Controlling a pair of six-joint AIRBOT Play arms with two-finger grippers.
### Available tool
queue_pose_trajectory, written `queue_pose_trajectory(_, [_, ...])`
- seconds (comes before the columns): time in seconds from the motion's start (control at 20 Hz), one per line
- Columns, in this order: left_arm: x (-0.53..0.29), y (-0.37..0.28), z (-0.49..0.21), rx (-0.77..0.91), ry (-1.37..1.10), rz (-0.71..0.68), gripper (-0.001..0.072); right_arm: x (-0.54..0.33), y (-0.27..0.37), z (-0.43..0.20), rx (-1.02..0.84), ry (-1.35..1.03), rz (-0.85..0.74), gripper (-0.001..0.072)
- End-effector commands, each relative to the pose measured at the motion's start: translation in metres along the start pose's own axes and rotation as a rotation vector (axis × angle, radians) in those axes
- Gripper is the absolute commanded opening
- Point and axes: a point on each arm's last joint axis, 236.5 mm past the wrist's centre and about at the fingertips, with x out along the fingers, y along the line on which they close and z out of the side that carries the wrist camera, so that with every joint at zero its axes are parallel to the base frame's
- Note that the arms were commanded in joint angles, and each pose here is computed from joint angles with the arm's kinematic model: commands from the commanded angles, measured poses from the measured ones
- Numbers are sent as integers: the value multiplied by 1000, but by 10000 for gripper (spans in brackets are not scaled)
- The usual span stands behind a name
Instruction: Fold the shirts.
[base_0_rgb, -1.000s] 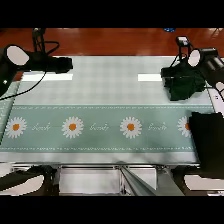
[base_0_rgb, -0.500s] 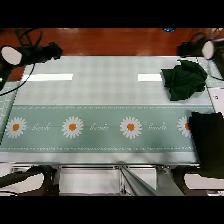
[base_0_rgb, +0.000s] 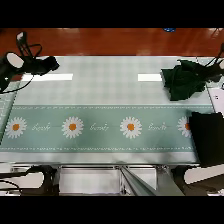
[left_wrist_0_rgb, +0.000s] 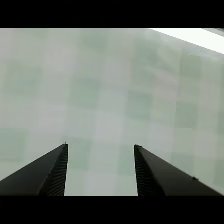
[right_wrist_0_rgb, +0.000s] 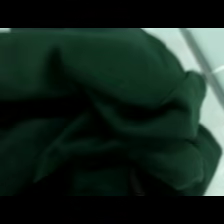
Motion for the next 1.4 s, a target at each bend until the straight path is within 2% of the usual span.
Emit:
queue_pose_trajectory(0.0, [17, 0, -18, -13, 57, -1, 503, 39, -7, -31, 52, 104, 15, 406])
queue_pose_trajectory(0.05, [19, -2, -20, -24, 65, -11, 503, 43, -4, -38, 44, 126, 23, 397])
queue_pose_trajectory(0.1, [19, -5, -21, -37, 68, -22, 503, 43, 3, -42, 30, 142, 49, 319])
queue_pose_trajectory(0.15, [17, -8, -20, -49, 72, -33, 503, 39, 16, -43, -7, 151, 95, 151])
queue_pose_trajectory(0.2, [13, -10, -18, -53, 82, -42, 503, 33, 30, -40, -48, 160, 147, 19])
queue_pose_trajectory(0.25, [5, -13, -16, -39, 108, -50, 500, 21, 45, -32, -70, 163, 201, 19])
queue_pose_trajectory(0.3, [-7, -15, -13, 10, 139, -63, 417, 4, 61, -19, -95, 146, 247, 19])
queue_pose_trajectory(0.35, [-23, -17, -7, 55, 167, -75, 299, -22, 75, 3, -133, 99, 279, 19])
queue_pose_trajectory(0.55, [-111, -22, 34, 111, 112, -89, 300, -175, 129, 97, -264, -257, 358, 18])
queue_pose_trajectory(0.75, [-215, -45, 60, 167, -91, -94, 300, -352, 168, 125, -358, -589, 438, 18])
queue_pose_trajectory(0.9, [-271, -61, 40, 201, -178, -104, 301, -448, 189, 100, -437, -739, 502, 18])
queue_pose_trajectory(1.0, [-285, -60, 8, 200, -186, -104, 303, -487, 208, 68, -511, -755, 558, 18])
queue_pose_trajectory(1.15, [-282, -58, -50, 157, -165, -145, 328, -499, 247, -4, -668, -612, 667, 18])
queue_pose_trajectory(1.35, [-248, -55, -123, 65, -46, -222, 328, -445, 324, -116, -857, -328, 828, 18])
